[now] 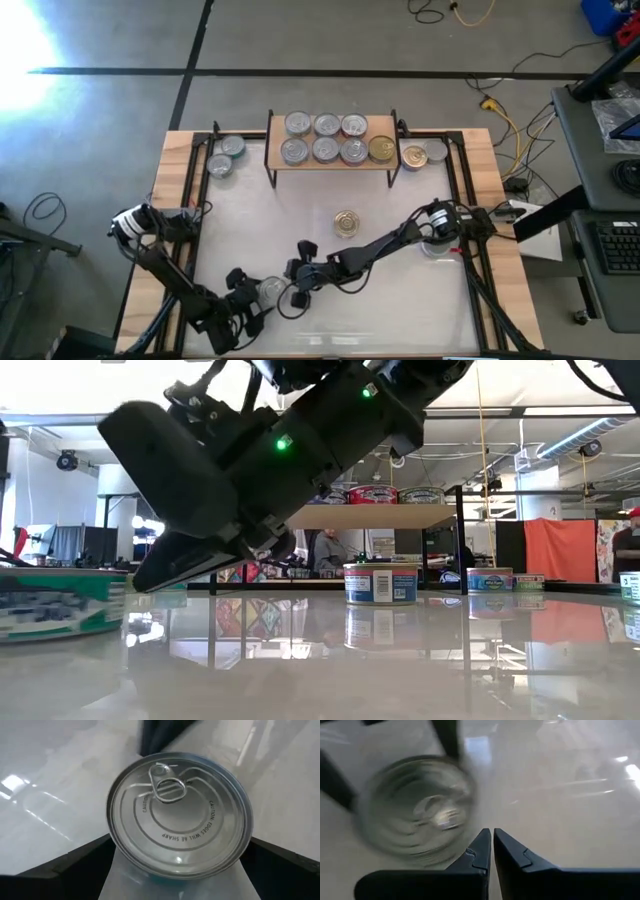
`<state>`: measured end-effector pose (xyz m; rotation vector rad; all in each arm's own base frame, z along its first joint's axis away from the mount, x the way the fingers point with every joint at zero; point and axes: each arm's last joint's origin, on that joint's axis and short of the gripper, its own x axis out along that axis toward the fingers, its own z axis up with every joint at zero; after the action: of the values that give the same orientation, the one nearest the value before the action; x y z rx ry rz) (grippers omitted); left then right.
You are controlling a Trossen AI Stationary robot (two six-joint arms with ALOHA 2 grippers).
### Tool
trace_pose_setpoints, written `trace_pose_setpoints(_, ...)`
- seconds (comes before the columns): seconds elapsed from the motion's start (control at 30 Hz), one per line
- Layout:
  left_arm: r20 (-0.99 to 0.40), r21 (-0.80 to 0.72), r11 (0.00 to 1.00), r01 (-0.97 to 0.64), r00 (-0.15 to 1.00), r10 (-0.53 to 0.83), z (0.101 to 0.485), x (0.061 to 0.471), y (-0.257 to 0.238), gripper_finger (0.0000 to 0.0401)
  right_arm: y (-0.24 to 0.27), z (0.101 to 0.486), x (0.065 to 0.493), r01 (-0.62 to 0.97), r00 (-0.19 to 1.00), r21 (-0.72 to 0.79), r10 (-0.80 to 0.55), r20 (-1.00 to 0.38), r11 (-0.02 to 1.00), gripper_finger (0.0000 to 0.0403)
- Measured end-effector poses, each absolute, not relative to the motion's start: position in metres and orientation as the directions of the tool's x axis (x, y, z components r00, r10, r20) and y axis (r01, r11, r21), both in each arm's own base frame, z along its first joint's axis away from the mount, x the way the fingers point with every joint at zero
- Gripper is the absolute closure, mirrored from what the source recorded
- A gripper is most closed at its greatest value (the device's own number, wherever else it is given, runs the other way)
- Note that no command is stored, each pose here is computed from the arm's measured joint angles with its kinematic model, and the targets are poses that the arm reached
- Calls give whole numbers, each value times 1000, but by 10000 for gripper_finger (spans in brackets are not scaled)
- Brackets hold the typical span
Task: Stack canned seafood by type on shelf
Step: Stack the bottom yellow-blue tuna can on top of the other yellow-blue tuna can on the shelf
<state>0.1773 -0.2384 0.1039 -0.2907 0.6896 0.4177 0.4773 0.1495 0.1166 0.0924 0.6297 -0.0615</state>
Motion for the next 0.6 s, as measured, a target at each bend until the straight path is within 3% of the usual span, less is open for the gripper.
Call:
trace_pose_setpoints(0.2, -635, -68, 925, -374, 731, 249, 100, 185, -243, 7, 152, 116, 476, 82, 803, 83, -16, -595, 993, 390)
trace_pose_setpoints(0.6, -589, -35, 913, -406, 747, 309, 87, 207, -235, 3, 151, 115, 476, 113, 798, 98, -32, -602, 989, 390)
